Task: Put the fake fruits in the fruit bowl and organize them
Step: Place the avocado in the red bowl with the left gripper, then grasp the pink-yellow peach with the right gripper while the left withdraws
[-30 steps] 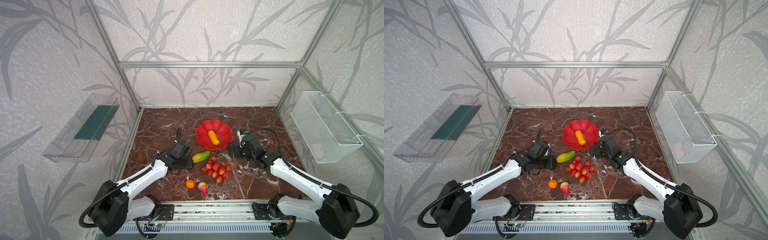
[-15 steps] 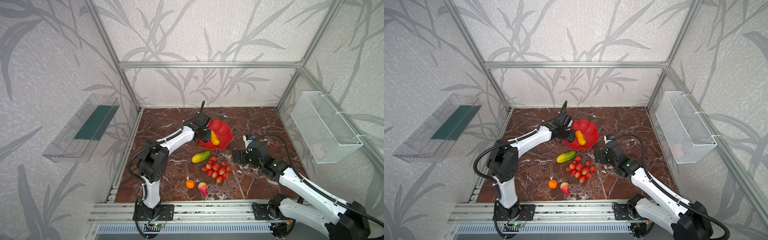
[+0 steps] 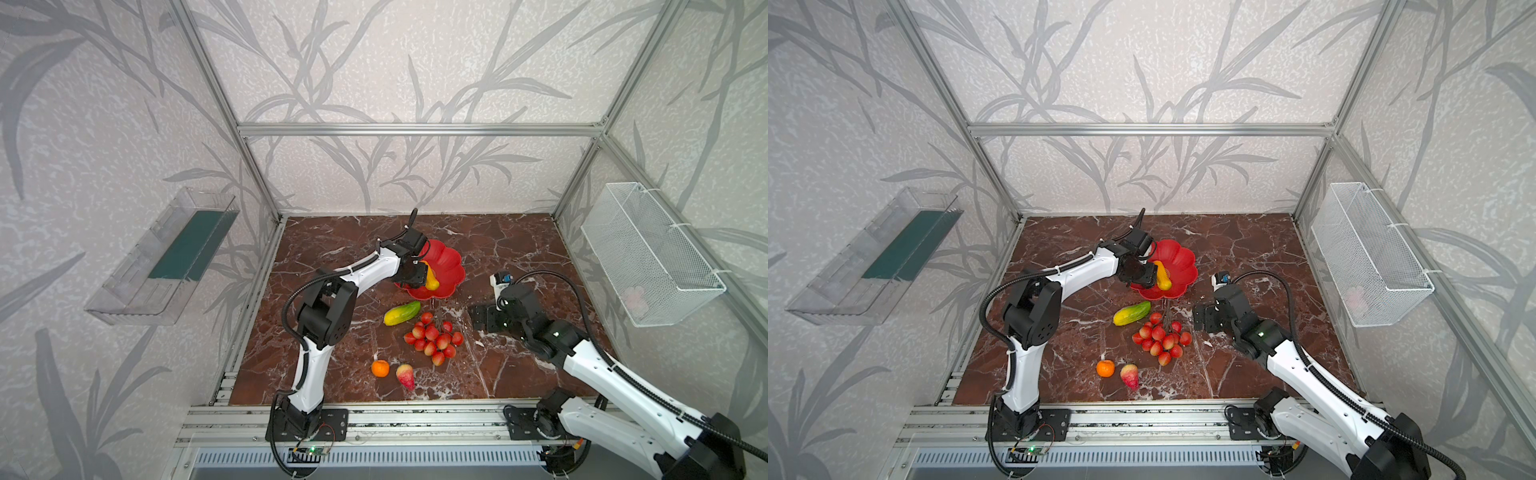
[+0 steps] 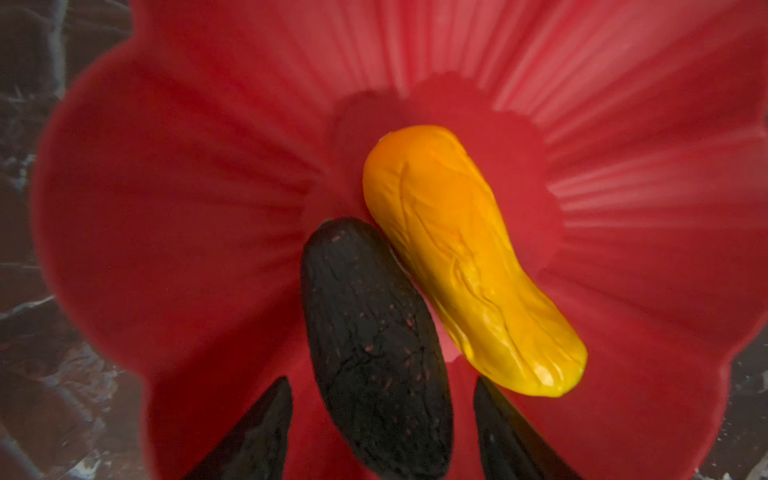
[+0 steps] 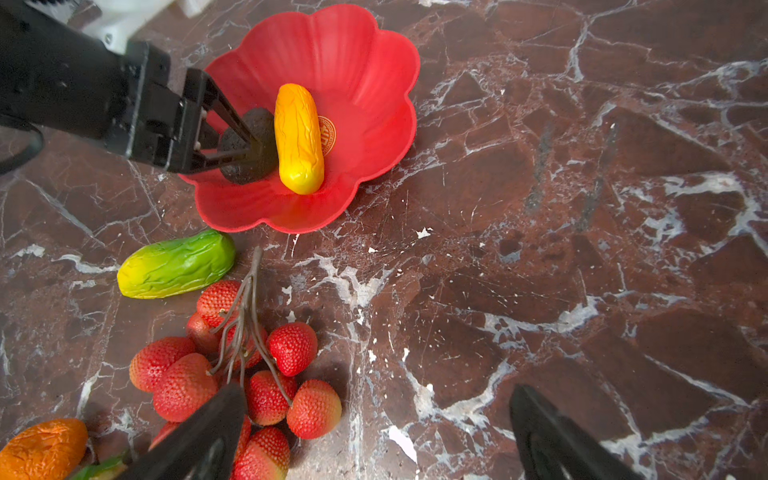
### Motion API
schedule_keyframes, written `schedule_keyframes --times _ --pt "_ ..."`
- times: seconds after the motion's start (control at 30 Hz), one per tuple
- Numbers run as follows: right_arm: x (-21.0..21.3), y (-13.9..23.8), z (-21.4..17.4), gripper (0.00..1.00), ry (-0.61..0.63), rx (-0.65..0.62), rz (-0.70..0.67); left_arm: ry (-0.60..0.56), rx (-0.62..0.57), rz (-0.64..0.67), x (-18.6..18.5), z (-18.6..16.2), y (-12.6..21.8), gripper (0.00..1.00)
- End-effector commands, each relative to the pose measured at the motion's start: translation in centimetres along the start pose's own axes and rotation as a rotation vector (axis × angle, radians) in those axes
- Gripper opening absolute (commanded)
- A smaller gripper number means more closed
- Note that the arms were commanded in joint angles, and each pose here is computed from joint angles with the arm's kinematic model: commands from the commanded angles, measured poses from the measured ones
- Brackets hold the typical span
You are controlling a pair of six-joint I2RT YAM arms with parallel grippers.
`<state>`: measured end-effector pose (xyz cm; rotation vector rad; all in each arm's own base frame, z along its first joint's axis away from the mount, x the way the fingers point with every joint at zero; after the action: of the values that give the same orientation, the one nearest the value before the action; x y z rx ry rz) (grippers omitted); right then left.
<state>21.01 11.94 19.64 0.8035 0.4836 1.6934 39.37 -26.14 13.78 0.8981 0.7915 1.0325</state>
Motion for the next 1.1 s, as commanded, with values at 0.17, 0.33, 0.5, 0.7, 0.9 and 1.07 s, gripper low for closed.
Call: schedule_keyframes --times 0.17,0.33,0.5,0.7,0.9,1.07 --pt "3.1 1.1 0.3 0.95 0.091 0.057 0.093 0.022 -0.440 0.057 1.0 3.3 14.1 0.76" --pt "7.5 1.4 -2.2 0.91 0.171 0.121 0.191 0.081 -0.651 0.165 4.3 -1.2 20.0 0.86" --pt "12.5 2.0 -6.6 0.89 0.271 0.218 0.280 0.195 -0.717 0.257 8.6 -8.9 21.7 0.95" --pt "16.4 1.0 -11.3 0.87 0.321 0.323 0.341 0.377 -0.755 0.345 12.9 -17.1 23.0 1.00" --pt "19.1 -0.8 -13.7 0.84 0.311 0.422 0.357 0.484 -0.792 0.337 14.3 -21.1 23.0 1.00" --pt "19.6 -2.5 -15.1 0.81 0.307 0.451 0.339 0.506 -0.794 0.334 14.5 -22.1 23.1 1.00"
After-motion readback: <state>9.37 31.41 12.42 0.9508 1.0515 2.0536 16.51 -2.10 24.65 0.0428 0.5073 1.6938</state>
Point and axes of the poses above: each gripper's point midway between its finger pads, its own y axis back along the fingers, its own x axis along the line the jaws close on, z = x × y, the point moved 7 cm from there along y, back along the fingers, and after that the axes turned 5 degrees about -y, right-handed, at the moved point
